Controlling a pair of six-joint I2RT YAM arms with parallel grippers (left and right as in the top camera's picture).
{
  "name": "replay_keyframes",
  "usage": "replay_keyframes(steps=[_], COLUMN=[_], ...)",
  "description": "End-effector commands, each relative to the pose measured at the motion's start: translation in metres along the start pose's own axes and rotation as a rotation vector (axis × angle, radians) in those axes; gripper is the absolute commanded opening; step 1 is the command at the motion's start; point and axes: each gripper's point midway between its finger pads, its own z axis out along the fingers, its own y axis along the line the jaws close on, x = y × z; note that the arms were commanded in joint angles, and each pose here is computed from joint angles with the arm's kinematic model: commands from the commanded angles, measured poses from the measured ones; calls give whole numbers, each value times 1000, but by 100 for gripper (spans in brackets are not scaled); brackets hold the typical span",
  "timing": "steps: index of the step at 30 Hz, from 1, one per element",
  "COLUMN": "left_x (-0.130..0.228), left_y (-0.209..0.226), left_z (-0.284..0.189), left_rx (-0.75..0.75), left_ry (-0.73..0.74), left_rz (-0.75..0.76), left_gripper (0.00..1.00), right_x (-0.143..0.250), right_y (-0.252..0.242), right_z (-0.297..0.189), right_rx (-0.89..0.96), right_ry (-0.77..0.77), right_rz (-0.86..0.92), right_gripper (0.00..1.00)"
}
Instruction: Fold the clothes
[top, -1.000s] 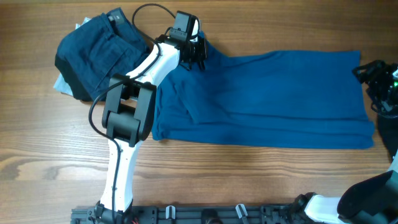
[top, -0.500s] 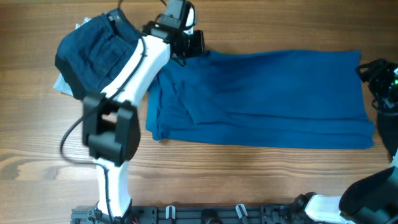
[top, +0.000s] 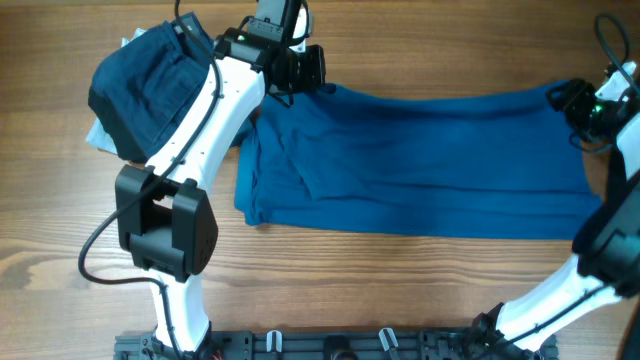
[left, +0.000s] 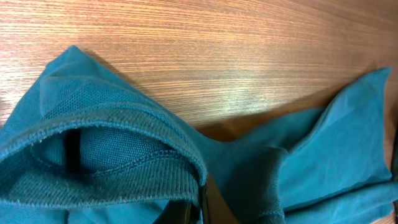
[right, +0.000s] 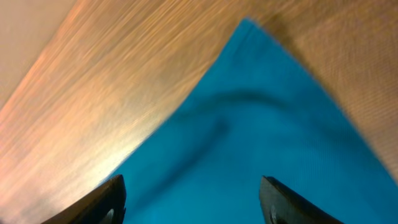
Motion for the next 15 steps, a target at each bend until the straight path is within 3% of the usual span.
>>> replay_keyframes(steps=[1, 7, 15], left_x=[3, 7, 11], left_y=[-13, -32, -46], left_z=[0, 4, 6], left_rx=[6, 32, 50], left_ry=[-2, -12, -14], left_rz=[29, 65, 90], left_gripper=[4, 4, 4], right_x=[-32, -55, -51], right_y=[-13, -30, -32], right_z=[27, 61, 86], right_rx=[27, 89, 250], right_ry=[-47, -103, -151], right_rz=[81, 141, 86], right_gripper=[72, 75, 74])
